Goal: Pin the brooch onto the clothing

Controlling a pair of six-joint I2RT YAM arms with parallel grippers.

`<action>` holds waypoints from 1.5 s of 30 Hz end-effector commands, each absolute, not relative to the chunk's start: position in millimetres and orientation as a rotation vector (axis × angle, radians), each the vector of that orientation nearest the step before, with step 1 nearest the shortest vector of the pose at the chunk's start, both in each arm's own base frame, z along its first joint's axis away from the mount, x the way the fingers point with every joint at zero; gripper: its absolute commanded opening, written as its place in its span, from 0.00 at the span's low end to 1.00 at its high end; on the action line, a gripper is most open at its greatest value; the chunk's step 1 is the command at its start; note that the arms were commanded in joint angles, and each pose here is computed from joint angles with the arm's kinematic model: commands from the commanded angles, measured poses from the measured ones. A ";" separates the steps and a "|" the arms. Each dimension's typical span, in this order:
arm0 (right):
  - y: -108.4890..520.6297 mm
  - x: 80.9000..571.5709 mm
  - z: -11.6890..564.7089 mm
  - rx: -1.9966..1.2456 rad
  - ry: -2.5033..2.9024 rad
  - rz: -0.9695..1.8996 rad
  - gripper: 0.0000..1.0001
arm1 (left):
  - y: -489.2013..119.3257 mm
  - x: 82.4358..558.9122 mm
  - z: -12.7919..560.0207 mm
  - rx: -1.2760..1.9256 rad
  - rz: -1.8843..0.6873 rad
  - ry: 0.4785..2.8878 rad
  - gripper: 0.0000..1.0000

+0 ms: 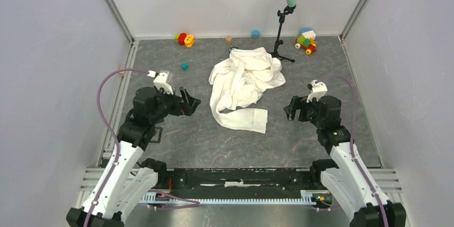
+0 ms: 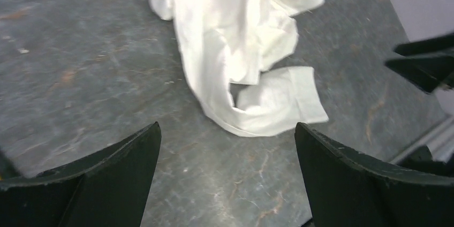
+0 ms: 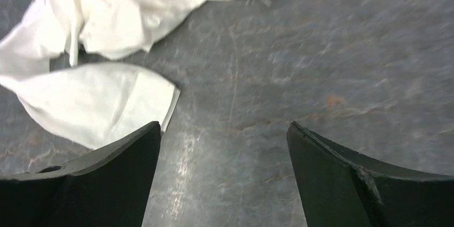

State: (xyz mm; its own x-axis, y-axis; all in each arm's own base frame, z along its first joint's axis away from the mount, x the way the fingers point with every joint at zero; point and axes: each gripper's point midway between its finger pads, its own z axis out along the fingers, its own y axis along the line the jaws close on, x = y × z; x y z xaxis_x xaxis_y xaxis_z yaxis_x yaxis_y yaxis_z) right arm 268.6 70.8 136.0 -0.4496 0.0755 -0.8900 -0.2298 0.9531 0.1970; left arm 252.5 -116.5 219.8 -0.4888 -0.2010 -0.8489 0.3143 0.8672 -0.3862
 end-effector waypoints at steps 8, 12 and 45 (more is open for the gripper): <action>146.6 259.7 94.3 -0.271 2.109 0.530 0.86 | -223.2 230.9 163.3 0.192 -0.793 2.119 1.00; 171.5 258.7 84.2 -0.316 2.125 0.572 0.77 | -235.6 218.2 135.5 0.116 -0.890 2.125 1.00; 222.0 227.6 23.4 -0.664 2.254 0.185 0.34 | -179.4 225.5 114.3 -0.131 -0.605 2.198 1.00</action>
State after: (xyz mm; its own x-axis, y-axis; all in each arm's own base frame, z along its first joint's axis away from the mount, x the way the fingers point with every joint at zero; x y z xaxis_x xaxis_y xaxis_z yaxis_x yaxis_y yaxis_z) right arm 218.5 235.5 19.0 -0.5553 -0.4228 -0.7162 -0.5944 0.8041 -0.0138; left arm 214.6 -176.4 78.7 -0.6864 -0.3102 -0.6578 0.0641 0.8751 -0.4796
